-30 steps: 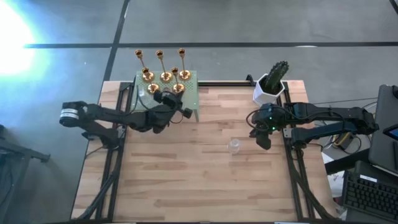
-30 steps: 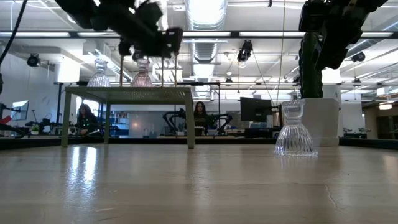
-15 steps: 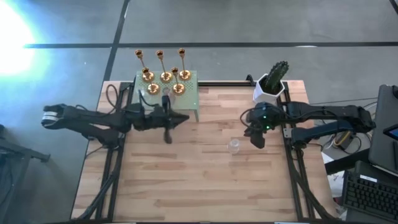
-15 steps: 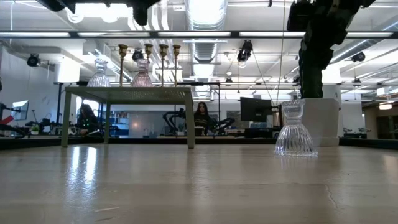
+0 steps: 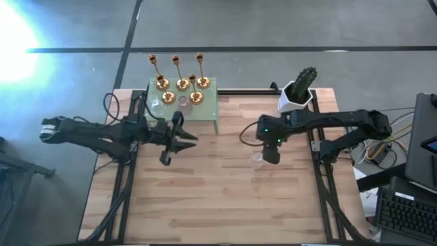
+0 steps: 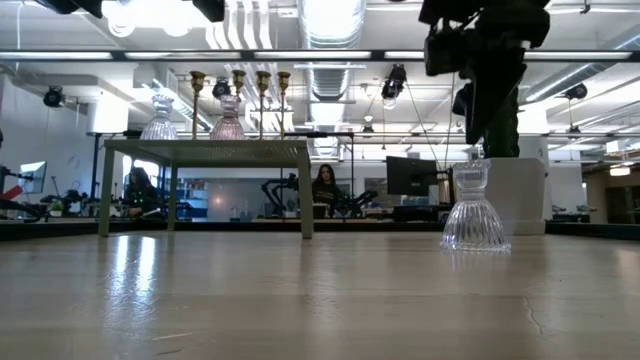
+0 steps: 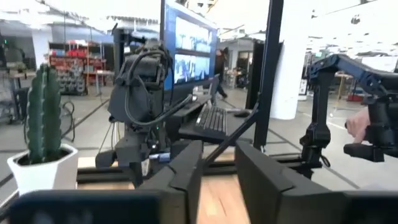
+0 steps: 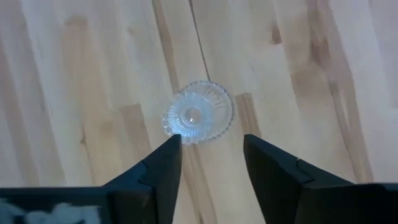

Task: Pick & Place candle stick holders
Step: Put the transparent glass candle holder on the shelf

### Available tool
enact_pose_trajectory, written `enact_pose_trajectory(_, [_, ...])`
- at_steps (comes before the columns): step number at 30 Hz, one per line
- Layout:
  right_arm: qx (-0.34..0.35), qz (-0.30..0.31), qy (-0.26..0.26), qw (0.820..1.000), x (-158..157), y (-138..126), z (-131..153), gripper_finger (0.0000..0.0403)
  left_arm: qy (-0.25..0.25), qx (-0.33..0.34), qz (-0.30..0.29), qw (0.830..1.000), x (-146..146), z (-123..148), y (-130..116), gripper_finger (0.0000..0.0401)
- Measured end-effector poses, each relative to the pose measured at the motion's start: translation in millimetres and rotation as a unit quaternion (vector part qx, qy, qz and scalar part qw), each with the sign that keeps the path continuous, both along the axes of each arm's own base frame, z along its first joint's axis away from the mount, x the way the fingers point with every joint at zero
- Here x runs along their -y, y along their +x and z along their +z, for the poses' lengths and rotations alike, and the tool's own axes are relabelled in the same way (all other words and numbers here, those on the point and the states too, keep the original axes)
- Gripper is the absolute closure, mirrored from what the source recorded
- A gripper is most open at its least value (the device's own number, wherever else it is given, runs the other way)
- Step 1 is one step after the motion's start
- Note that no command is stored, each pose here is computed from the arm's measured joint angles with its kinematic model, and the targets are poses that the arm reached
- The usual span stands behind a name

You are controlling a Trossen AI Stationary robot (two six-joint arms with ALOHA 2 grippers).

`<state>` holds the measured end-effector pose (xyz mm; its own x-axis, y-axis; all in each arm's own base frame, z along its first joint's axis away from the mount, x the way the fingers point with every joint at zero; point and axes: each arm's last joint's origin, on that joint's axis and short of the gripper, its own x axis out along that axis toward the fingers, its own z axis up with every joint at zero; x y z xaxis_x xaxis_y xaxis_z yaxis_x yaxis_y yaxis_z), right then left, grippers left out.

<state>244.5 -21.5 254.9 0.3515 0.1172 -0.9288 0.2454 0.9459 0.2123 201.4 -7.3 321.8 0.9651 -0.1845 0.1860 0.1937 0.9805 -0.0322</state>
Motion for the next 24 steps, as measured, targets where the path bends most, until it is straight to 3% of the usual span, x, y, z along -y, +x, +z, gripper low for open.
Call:
enact_pose_trajectory(8, [-0.045, 0.006, 0.008, 0.999, 1.0, 12.9, -17.5, 0.0205, -0.01, -0.015, -0.001, 1.0, -0.1, -0.8, -3.6, 0.0225])
enact_pose_trajectory(24, [-0.049, -0.005, 0.013, 0.999, 1.6, 21.1, -27.6, 0.0204, -0.022, -0.025, -0.002, 0.999, -0.2, -1.3, -5.7, 0.022])
